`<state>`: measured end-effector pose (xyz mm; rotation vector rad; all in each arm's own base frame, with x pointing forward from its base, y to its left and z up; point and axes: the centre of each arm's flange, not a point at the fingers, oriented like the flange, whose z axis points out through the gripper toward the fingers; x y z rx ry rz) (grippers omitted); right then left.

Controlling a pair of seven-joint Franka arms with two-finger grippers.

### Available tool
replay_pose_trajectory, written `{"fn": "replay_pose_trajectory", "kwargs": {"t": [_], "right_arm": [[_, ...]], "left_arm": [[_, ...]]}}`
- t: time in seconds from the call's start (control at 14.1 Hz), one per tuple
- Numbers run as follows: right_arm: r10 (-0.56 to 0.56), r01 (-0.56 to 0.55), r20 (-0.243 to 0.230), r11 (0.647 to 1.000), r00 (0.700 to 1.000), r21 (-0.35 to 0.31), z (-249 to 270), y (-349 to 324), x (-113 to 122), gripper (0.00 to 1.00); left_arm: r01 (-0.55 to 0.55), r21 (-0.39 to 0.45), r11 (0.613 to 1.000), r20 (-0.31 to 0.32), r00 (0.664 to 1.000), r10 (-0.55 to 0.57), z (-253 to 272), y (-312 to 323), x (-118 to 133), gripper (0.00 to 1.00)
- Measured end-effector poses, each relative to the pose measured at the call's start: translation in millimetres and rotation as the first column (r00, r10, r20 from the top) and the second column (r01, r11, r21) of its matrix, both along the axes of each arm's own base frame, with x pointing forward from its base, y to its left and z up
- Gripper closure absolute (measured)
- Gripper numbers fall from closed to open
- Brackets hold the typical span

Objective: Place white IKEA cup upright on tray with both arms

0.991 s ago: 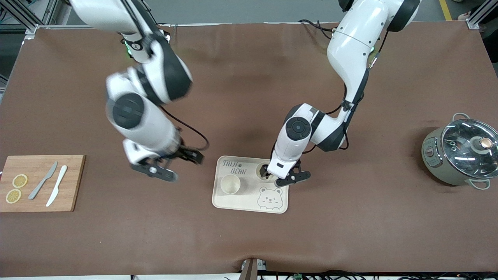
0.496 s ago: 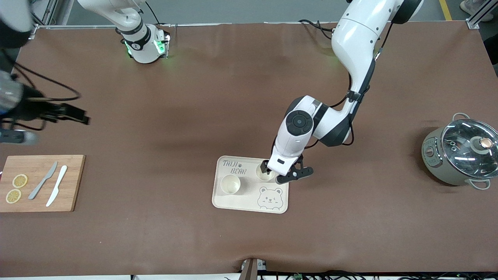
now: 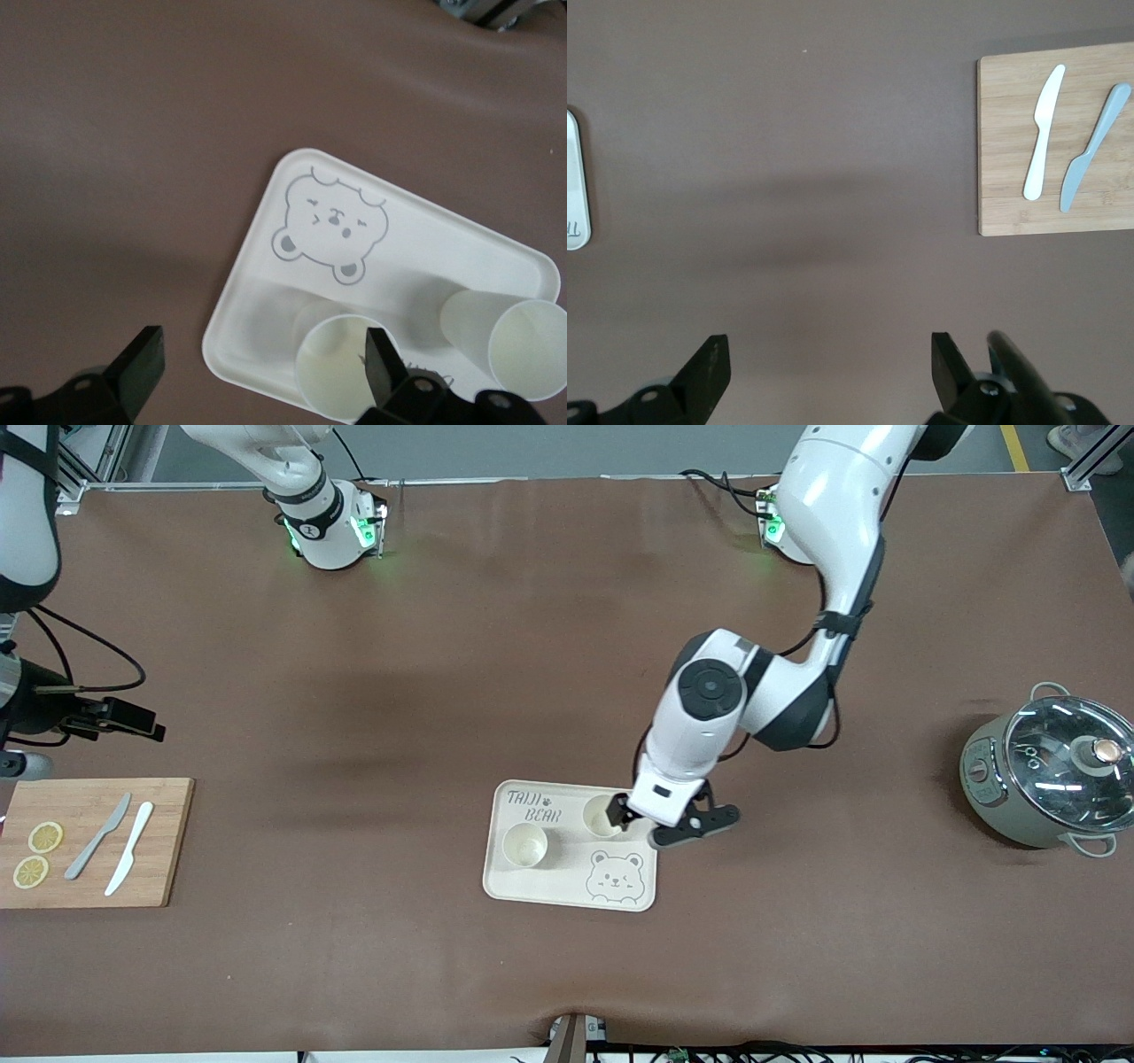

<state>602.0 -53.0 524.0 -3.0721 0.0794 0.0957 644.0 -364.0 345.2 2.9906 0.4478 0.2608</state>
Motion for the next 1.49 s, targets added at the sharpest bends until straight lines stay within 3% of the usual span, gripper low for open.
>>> {"fn": "replay_pose_trajectory", "kwargs": {"t": [0.28, 0.42, 0.57, 0.85, 1.06, 1.49], "right_arm": [[0.009, -0.009, -0.019, 1.000, 1.000, -0.001, 25.9, 1.7, -13.2, 0.00], [0.017, -0.017, -0.017, 1.000, 1.000, -0.005, 68.8, 3.1, -27.3, 0.00], [0.018, -0.018, -0.009, 1.000, 1.000, -0.024, 76.5, 1.4, -29.6, 0.00], [0.019, -0.019, -0.013, 0.999, 1.000, -0.035, 71.9, 0.4, -26.7, 0.00], [0.020, -0.020, -0.006, 0.999, 1.000, -0.036, 73.3, 1.1, -25.9, 0.00], [0.024, -0.024, 0.006, 0.999, 1.000, -0.037, 74.8, 3.6, -24.4, 0.00]], "left_arm": [[0.140, 0.088, 0.986, -0.055, 0.989, -0.135, 53.4, 112.4, 31.3, 0.00], [0.215, 0.118, 0.969, -0.044, 0.976, -0.212, 88.7, 214.7, 52.5, 0.00], [0.242, 0.131, 0.961, -0.048, 0.970, -0.238, 104.6, 265.4, 56.1, 0.00], [0.269, 0.133, 0.954, -0.091, 0.962, -0.258, 144.5, 292.2, 38.3, 0.00], [0.265, 0.126, 0.956, -0.090, 0.963, -0.255, 180.4, 310.8, 19.0, 0.00], [0.352, 0.105, 0.930, -0.141, 0.931, -0.337, 242.8, 290.9, -43.0, 0.00]]}}
